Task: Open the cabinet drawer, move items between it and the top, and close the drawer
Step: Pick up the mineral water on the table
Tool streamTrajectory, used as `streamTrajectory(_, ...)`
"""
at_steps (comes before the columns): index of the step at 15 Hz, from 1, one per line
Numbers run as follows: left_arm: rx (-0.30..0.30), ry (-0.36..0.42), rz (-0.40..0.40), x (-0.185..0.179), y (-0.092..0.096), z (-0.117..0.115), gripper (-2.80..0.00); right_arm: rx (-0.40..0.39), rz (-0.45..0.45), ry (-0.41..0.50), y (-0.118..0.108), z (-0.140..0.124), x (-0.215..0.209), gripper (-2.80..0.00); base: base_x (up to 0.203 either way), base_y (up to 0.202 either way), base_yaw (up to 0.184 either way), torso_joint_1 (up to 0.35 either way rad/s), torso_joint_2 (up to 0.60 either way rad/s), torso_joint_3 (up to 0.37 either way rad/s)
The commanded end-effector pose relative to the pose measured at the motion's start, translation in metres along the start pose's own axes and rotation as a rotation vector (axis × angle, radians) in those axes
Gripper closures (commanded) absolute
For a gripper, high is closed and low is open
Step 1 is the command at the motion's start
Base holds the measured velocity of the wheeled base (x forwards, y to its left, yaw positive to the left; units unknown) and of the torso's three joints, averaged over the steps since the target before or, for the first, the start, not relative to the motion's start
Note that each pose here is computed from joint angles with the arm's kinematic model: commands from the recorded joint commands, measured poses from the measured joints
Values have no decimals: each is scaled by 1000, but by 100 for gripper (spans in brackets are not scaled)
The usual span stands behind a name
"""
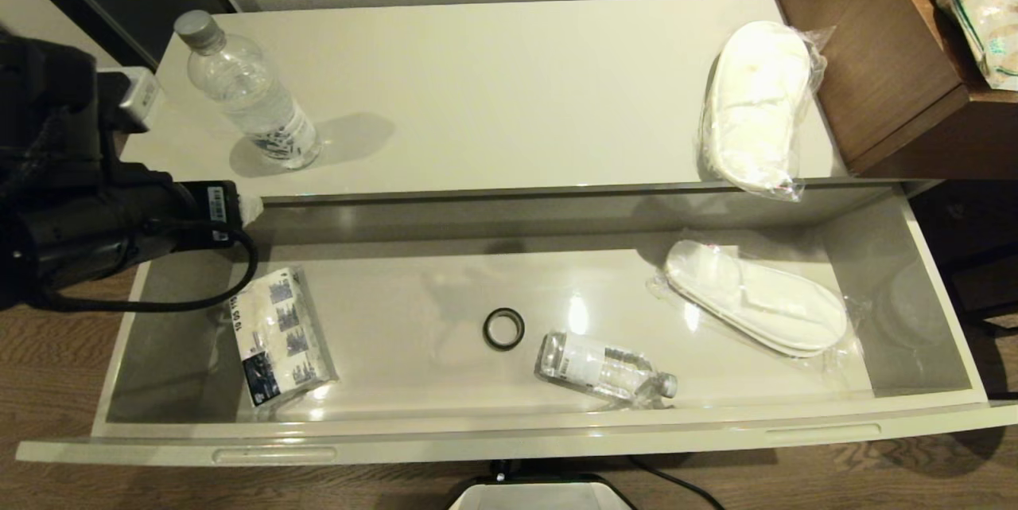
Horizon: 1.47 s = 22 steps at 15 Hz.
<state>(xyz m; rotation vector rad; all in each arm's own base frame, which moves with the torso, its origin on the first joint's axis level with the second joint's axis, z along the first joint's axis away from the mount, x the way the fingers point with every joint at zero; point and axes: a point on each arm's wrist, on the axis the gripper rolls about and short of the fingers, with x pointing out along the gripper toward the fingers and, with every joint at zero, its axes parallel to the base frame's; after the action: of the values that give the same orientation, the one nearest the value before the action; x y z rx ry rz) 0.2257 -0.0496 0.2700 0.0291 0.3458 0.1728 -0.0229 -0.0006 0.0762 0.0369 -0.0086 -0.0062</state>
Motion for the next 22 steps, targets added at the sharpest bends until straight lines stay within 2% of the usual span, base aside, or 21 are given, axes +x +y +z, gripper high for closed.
streamTrajectory(1,3,3,7,19,-7,-10,-280,0,1,-13,0,-1,-1,0,0,0,0,0,0,0)
streamTrajectory(3,-5,-44,3,26,-11,-9,-280,0,1,-13,0,-1,-1,0,0,0,0,0,0,0)
streamTrajectory(5,-50,-158,7,36,-20,7,-280,0,1,-13,0,-1,-1,0,0,0,0,0,0,0)
streamTrajectory(9,-70,-204,3,46,-31,17,-280,0,1,-13,0,-1,-1,0,0,0,0,0,0,0)
streamTrajectory(12,-49,-271,9,60,-37,17,-280,0,1,-13,0,-1,-1,0,0,0,0,0,0,0)
streamTrajectory(14,-37,-313,42,71,-37,18,-280,0,1,-13,0,-1,-1,0,0,0,0,0,0,0)
streamTrajectory(16,-20,-323,77,85,-33,16,-280,0,1,-13,0,-1,-1,0,0,0,0,0,0,0)
streamTrajectory(18,-26,-341,86,89,-33,16,-280,0,1,-13,0,-1,-1,0,0,0,0,0,0,0)
streamTrajectory(20,-57,-398,129,99,-33,21,-280,0,1,-13,0,-1,-1,0,0,0,0,0,0,0)
streamTrajectory(22,-71,-404,132,103,-34,21,-280,0,1,-13,0,-1,-1,0,0,0,0,0,0,0)
